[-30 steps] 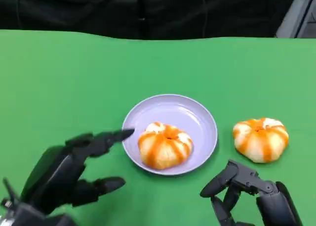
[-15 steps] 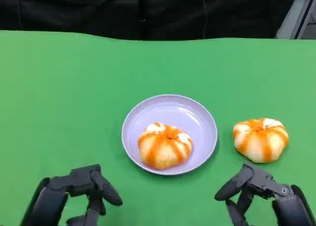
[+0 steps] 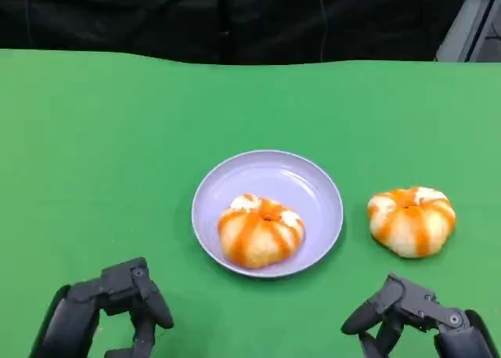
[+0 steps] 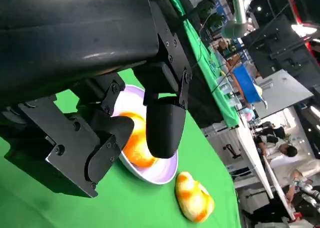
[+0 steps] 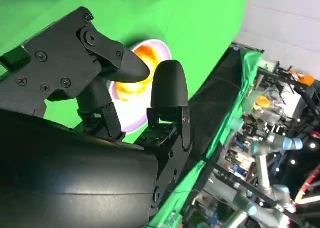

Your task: Grasp the bread from the table and place it into the plate.

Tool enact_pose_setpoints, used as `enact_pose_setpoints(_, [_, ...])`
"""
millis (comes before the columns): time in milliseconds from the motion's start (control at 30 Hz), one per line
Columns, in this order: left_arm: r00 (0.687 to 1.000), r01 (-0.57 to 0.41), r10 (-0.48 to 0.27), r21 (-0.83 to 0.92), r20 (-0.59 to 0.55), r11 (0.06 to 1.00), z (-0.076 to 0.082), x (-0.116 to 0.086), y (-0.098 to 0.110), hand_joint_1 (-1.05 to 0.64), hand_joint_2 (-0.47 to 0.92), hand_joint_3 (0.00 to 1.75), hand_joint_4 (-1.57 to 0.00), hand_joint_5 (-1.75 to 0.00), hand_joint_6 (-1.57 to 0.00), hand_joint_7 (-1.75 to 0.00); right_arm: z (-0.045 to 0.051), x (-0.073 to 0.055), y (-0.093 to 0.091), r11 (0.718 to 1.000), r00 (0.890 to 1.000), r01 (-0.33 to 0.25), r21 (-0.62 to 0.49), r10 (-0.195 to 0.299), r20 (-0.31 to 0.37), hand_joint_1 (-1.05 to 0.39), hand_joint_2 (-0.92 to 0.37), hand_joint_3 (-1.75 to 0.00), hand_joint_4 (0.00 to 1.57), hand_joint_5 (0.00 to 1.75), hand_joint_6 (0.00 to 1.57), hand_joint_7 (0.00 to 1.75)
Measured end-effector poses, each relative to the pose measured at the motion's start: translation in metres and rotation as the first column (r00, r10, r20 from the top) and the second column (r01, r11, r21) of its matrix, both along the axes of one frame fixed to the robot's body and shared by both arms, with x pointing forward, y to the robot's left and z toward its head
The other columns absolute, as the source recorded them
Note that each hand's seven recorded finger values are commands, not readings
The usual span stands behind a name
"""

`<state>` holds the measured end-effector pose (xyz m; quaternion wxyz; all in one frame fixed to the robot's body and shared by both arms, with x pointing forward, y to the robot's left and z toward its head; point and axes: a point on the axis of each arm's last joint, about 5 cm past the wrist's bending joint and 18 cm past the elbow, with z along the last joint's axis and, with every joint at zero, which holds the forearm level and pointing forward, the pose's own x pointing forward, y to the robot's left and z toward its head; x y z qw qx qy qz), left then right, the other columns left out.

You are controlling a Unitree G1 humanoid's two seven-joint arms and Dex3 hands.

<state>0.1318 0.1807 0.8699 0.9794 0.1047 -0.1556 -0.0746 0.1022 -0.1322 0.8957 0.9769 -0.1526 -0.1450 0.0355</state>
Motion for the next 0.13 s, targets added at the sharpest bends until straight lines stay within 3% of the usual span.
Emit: enact_pose_setpoints(133, [1.000, 0.009, -0.009, 0.001, 0.001, 1.000, 0.0005, 0.0008, 0.0008, 0.06, 0.36, 1.41, -0.87, -1.66, -0.83, -1.44, 0.0006, -0.0001, 0.0006, 1.000, 1.000, 0.005, -0.004, -0.005, 0.004, -0.16, -0.48, -1.11, 0.77, 1.63, 0.72, 1.22])
